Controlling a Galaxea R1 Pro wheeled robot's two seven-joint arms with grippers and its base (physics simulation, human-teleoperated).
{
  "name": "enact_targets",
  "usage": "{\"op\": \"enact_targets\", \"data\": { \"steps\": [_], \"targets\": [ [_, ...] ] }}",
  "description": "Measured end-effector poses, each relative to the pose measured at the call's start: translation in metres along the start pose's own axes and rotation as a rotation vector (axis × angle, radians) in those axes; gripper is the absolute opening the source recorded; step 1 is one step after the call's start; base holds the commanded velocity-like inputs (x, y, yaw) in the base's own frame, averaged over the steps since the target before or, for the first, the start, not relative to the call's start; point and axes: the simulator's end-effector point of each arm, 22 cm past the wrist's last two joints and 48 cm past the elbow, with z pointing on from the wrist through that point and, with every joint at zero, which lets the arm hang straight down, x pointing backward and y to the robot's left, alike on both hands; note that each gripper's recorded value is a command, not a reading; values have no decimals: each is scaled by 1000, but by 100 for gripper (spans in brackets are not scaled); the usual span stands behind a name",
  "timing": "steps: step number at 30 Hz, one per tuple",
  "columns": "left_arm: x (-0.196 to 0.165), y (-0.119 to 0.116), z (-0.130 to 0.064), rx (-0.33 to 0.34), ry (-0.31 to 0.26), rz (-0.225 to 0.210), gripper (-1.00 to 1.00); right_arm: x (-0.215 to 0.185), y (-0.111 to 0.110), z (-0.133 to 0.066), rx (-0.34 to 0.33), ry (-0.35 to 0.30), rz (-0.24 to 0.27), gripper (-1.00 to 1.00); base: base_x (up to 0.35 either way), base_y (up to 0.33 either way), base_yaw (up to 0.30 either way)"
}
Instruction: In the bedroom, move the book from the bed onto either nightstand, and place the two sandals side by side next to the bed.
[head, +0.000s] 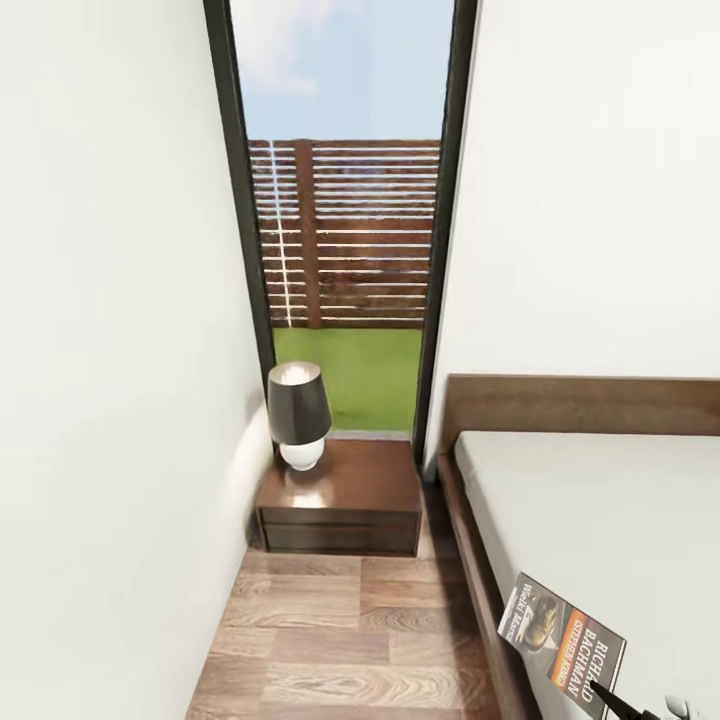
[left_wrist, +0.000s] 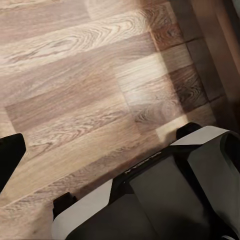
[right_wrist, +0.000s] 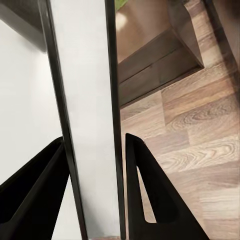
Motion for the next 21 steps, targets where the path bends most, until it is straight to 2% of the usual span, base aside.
{"op": "enact_targets", "data": {
  "steps": [21],
  "targets": [
    [0, 0, 0, 0, 1, 0, 100, 0, 0, 0, -1, 0, 0, -100, 312, 0, 0]
  ]
}}
